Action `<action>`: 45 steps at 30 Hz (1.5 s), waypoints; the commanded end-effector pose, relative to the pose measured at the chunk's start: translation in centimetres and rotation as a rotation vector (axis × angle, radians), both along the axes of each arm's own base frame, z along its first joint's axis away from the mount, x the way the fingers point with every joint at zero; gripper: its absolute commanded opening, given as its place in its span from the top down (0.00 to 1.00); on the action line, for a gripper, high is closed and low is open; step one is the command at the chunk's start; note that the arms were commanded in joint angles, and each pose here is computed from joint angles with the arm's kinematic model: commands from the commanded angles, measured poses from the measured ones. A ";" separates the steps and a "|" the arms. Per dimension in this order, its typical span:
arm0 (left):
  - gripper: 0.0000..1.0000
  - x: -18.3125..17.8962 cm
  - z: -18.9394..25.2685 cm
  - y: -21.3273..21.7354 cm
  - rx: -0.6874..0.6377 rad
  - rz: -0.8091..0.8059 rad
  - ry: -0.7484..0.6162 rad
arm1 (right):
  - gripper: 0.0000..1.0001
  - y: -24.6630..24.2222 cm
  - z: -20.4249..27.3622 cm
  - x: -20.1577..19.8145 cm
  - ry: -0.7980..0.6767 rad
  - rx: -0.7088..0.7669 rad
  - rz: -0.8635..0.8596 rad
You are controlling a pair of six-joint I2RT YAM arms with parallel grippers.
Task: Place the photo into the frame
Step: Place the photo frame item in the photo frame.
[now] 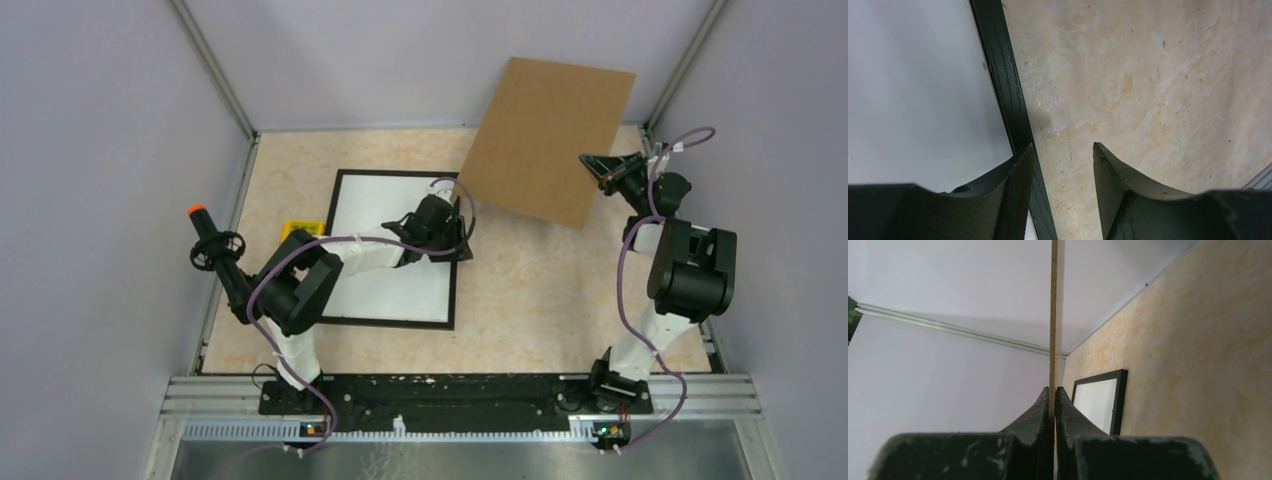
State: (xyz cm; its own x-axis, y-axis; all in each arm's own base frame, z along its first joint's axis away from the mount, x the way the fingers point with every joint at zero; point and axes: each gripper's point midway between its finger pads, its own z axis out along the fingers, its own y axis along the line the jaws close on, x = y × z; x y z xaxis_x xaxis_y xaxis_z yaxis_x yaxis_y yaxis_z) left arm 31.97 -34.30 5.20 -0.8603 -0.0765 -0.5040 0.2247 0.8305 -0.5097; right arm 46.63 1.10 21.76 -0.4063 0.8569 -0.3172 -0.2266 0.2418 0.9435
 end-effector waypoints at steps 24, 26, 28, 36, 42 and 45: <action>0.69 -1.9 -2.1 -0.7 0.030 0.000 0.022 | 1.00 0.1 6.6 -2.1 -0.233 -0.065 0.013; 0.72 -2.6 -2.4 -1.8 0.024 -0.022 0.031 | 1.00 0.2 6.8 -2.3 -0.234 -0.073 0.017; 0.73 -3.6 -2.7 -2.8 0.019 -0.046 0.048 | 1.00 0.3 7.0 -2.6 -0.235 -0.084 0.020; 0.73 -6.8 -2.2 -8.9 -0.059 -0.154 0.054 | 1.00 0.4 8.0 -4.8 -0.202 -0.194 -0.004; 0.68 -7.8 0.6 -12.5 -0.136 -0.226 0.012 | 1.00 0.5 10.1 -6.3 -0.172 -0.322 -0.032; 0.60 -8.3 2.2 -12.8 -0.157 -0.255 -0.014 | 1.00 0.4 10.9 -7.2 -0.146 -0.410 -0.046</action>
State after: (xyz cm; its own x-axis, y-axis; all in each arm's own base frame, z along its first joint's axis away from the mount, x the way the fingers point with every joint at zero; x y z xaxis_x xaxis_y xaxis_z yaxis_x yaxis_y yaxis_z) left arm 24.08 -45.49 4.40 -0.8751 0.0559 -0.4808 0.3688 0.7203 -0.5875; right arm 40.65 1.81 28.81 -0.3627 0.7564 -0.5443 -0.2917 0.4626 0.8372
